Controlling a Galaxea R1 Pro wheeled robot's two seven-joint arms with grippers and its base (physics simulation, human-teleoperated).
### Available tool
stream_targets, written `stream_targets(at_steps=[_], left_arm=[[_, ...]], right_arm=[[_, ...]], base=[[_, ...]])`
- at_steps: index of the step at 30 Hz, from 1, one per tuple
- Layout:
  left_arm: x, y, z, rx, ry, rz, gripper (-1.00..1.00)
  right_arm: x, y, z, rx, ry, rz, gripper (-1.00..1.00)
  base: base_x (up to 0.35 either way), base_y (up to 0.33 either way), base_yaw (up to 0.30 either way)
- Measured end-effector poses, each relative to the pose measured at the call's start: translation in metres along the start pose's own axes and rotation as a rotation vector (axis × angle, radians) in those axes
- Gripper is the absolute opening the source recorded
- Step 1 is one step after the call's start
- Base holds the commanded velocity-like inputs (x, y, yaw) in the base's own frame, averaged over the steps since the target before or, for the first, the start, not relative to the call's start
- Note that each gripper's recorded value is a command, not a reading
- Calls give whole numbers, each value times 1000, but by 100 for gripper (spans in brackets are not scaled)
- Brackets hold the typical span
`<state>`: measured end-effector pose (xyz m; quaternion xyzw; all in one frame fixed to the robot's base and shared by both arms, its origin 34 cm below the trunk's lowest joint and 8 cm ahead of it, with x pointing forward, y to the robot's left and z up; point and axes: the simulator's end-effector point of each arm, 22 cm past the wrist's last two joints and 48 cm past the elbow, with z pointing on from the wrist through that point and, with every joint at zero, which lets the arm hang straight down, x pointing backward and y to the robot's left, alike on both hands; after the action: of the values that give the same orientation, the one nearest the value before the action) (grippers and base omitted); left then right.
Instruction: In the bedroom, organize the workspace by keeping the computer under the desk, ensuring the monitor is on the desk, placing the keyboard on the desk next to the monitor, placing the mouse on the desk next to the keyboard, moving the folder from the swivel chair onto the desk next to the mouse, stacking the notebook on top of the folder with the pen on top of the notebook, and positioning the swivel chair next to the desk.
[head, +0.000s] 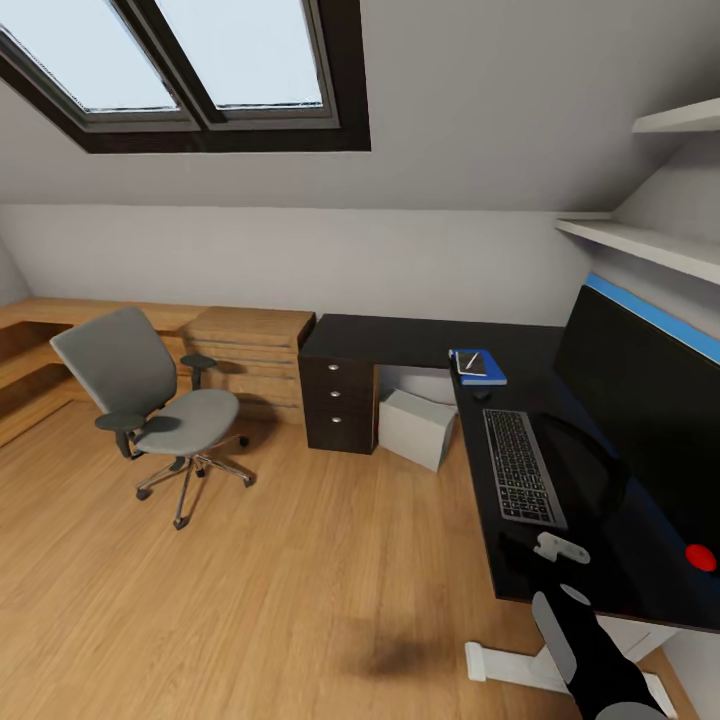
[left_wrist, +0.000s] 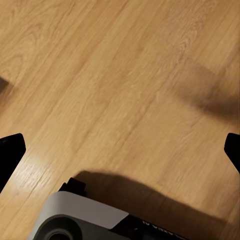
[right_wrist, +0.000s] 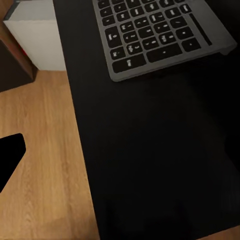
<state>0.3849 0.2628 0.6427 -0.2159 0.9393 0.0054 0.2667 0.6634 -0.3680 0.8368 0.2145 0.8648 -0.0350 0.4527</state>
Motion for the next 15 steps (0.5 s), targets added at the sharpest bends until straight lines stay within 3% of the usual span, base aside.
stream_targets(at_steps=[15], left_arm=[[2, -1, 13, 0, 0, -1, 100]], right_arm=[[6, 1, 11, 1, -8, -8, 100]], base=[[0, 0, 0]])
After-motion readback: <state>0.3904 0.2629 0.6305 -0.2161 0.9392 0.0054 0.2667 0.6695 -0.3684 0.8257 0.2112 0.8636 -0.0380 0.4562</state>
